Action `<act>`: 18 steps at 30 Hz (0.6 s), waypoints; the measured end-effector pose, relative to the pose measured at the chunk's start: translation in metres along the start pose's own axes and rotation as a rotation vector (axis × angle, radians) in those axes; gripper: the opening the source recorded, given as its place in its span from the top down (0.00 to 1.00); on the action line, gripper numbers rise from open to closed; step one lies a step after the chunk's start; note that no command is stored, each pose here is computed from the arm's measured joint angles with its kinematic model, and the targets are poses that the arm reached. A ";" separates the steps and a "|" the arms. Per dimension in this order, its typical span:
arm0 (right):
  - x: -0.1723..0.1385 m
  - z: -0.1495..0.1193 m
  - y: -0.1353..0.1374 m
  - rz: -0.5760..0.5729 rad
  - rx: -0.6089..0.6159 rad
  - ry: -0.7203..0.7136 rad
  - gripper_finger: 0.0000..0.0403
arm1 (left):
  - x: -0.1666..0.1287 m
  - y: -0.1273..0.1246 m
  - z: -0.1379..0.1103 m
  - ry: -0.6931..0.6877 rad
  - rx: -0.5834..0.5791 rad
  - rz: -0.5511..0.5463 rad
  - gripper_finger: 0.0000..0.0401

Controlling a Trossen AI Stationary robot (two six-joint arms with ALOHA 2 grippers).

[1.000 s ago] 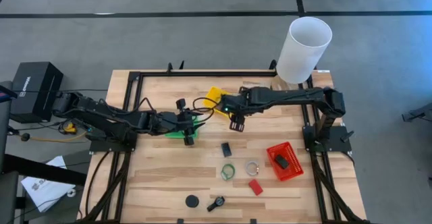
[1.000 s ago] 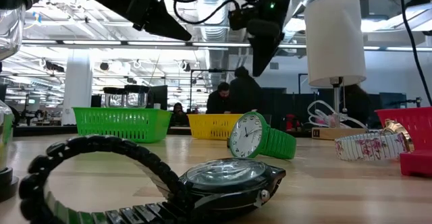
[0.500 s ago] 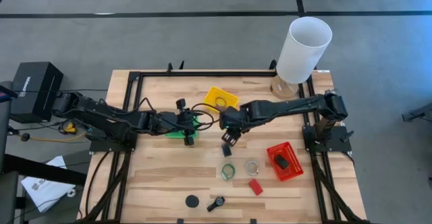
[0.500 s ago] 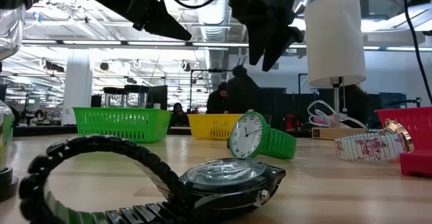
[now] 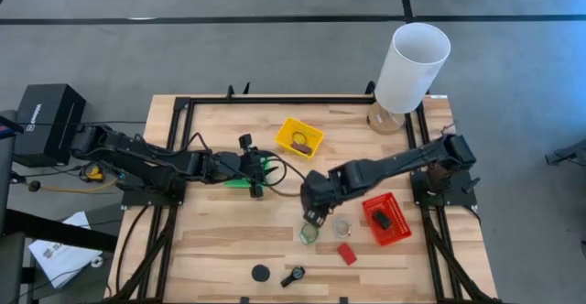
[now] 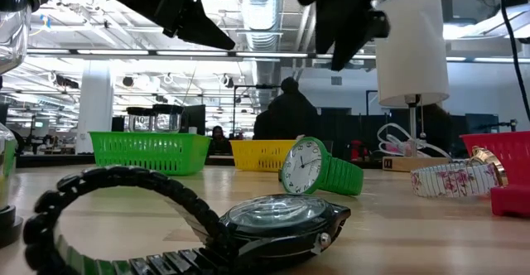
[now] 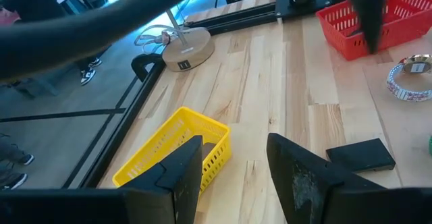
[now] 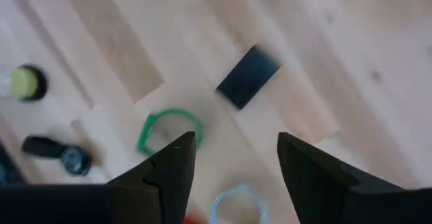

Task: Pick & Place Office items
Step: Put the red digital clock into the red basket

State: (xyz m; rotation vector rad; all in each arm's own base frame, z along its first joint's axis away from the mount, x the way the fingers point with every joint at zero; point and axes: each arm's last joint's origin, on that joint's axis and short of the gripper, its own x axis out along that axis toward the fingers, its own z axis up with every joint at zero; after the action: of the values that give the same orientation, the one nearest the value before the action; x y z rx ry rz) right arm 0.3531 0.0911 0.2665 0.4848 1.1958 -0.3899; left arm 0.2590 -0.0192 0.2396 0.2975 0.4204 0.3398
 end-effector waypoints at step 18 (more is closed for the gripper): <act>-0.010 -0.076 0.036 -0.083 0.170 0.172 0.42 | 0.000 0.000 0.001 -0.006 -0.003 0.002 0.60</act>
State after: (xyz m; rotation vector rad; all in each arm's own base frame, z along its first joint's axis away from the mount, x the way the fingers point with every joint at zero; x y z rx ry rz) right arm 0.3096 0.1632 0.2594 0.6262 1.3587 -0.5327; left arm 0.2593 -0.0191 0.2403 0.2956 0.4132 0.3417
